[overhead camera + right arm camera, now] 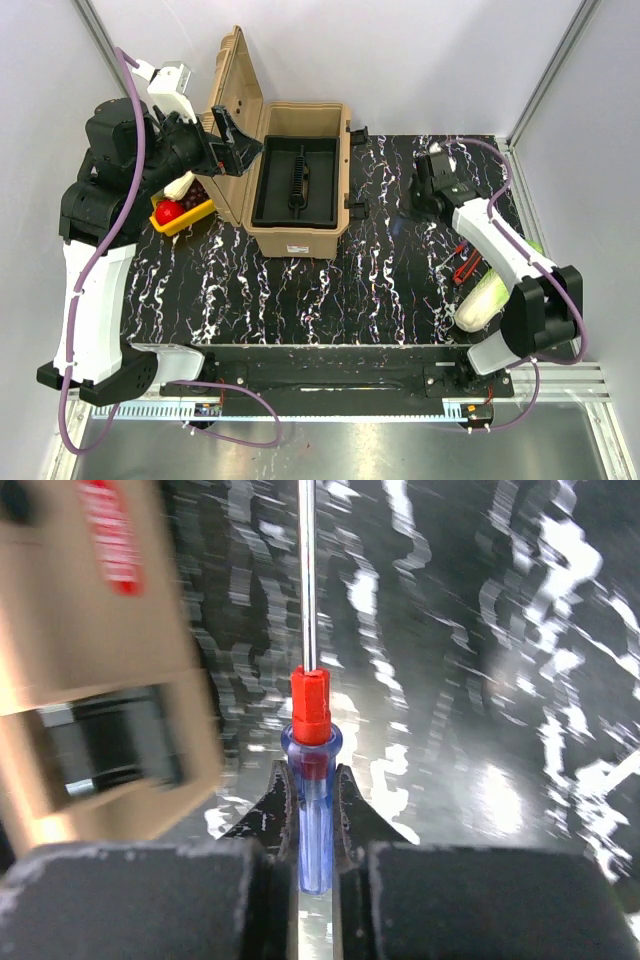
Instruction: Pack the tool kit
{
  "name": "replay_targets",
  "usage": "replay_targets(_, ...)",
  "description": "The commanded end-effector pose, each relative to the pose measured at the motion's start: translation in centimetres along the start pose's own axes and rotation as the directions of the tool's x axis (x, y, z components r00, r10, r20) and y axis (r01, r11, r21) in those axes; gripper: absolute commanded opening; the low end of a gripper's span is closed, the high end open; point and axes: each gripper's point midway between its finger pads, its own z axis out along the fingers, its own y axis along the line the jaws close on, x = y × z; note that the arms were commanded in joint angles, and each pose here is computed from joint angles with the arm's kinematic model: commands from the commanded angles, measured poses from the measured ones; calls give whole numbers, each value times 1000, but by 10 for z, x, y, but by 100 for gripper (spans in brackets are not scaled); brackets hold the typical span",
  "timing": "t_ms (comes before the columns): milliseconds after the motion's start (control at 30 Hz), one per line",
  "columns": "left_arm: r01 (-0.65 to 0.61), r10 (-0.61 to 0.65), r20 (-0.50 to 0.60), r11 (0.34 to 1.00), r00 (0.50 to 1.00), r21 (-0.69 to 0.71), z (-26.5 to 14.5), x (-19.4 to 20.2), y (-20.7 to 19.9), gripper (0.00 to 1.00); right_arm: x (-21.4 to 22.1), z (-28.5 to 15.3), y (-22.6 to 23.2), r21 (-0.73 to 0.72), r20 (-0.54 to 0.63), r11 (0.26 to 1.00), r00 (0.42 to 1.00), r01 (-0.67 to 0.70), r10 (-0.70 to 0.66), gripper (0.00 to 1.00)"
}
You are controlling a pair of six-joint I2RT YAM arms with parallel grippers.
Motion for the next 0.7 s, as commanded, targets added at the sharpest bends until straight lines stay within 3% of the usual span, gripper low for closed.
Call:
replay_targets(0, -8, 7, 65, 1000, 998, 13, -4, -15, -5, 99, -40, -57, 90, -274, 162, 955, 985, 109, -66, 0)
replay_targets(233, -8, 7, 71, 1000, 997, 15, -5, -16, -6, 99, -52, -87, 184, -472, 247, 853, 962, 224, -116, 0)
replay_targets(433, -13, 13, 77, 1000, 997, 10, -6, -18, -5, 99, -30, -76, 234, -503, 244, 813, 951, 293, -192, 0)
replay_targets(667, -18, 17, 77, 1000, 997, 11, -6, -18, -6, 99, -7, -43, 260, -492, 211, 812, 948, 314, -239, 0)
